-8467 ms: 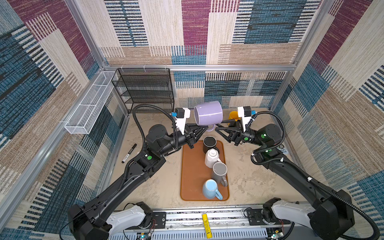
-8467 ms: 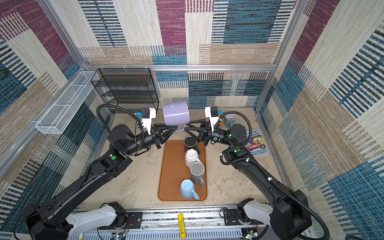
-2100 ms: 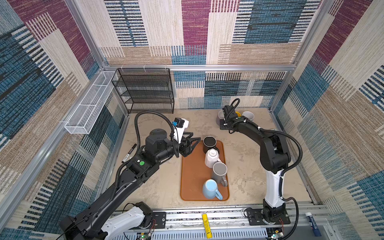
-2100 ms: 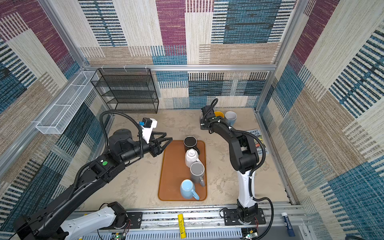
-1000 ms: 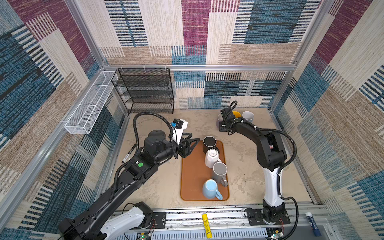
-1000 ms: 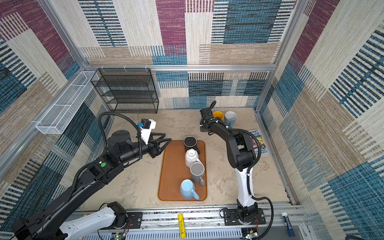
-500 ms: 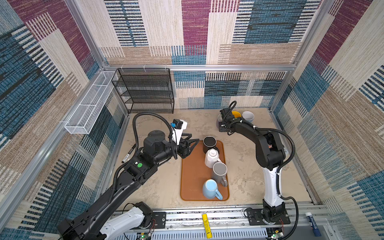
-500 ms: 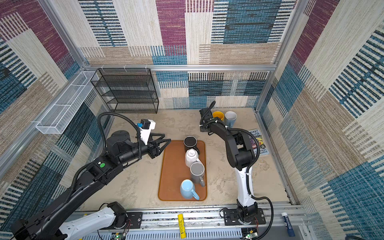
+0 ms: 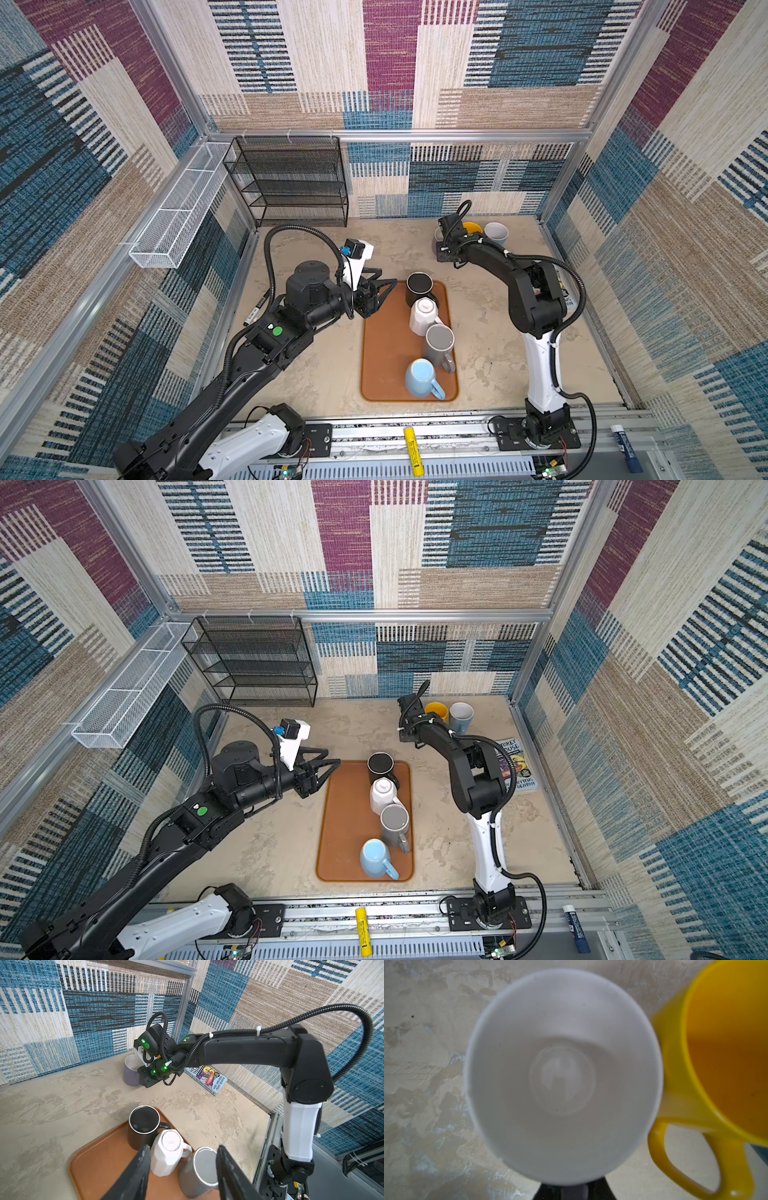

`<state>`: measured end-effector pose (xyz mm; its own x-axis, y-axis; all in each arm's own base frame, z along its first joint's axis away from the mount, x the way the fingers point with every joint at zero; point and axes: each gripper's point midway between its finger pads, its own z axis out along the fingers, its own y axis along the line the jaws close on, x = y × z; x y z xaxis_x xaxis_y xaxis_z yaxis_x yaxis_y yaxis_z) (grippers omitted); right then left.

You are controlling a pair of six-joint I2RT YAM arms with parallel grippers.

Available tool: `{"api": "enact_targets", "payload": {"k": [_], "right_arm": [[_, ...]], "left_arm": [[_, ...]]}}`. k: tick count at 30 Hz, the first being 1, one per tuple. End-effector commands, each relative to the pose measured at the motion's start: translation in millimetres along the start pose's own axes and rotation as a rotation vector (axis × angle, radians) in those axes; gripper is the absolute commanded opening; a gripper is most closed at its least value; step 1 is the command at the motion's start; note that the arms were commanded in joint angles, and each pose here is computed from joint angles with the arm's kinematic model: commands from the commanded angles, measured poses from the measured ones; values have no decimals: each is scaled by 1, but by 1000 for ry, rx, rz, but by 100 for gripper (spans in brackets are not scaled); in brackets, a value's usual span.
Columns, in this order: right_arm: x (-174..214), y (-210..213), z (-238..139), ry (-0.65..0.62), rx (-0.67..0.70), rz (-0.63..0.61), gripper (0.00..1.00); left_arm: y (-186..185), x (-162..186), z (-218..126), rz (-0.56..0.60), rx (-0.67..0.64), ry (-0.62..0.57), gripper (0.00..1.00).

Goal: Turn the mug right side up

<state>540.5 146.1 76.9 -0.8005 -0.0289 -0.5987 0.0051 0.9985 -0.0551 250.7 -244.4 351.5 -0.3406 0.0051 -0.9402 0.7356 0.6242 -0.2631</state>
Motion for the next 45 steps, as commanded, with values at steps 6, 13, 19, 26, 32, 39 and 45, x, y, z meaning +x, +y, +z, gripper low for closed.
{"api": "enact_targets", "payload": {"k": [6, 13, 19, 26, 32, 39, 45], "right_arm": [[-16, 3, 3, -31, 9, 15, 4], [-13, 6, 8, -14, -2, 11, 9], [-14, 9, 8, -16, -17, 17, 13], [-17, 13, 6, -21, -44, 24, 20], [-16, 15, 5, -19, -55, 28, 22], [-18, 18, 3, -23, -72, 35, 34], [-24, 17, -6, -44, -78, 40, 41]], "left_arm": [[5, 1, 2, 27, -29, 29, 52], [7, 2, 2, 27, -38, 32, 52], [8, 0, 1, 27, -47, 33, 52], [9, 2, -1, 26, -51, 39, 52], [8, 5, -1, 25, -49, 50, 52], [10, 8, -1, 22, -56, 59, 52], [11, 11, 0, 22, -60, 69, 52]]}}
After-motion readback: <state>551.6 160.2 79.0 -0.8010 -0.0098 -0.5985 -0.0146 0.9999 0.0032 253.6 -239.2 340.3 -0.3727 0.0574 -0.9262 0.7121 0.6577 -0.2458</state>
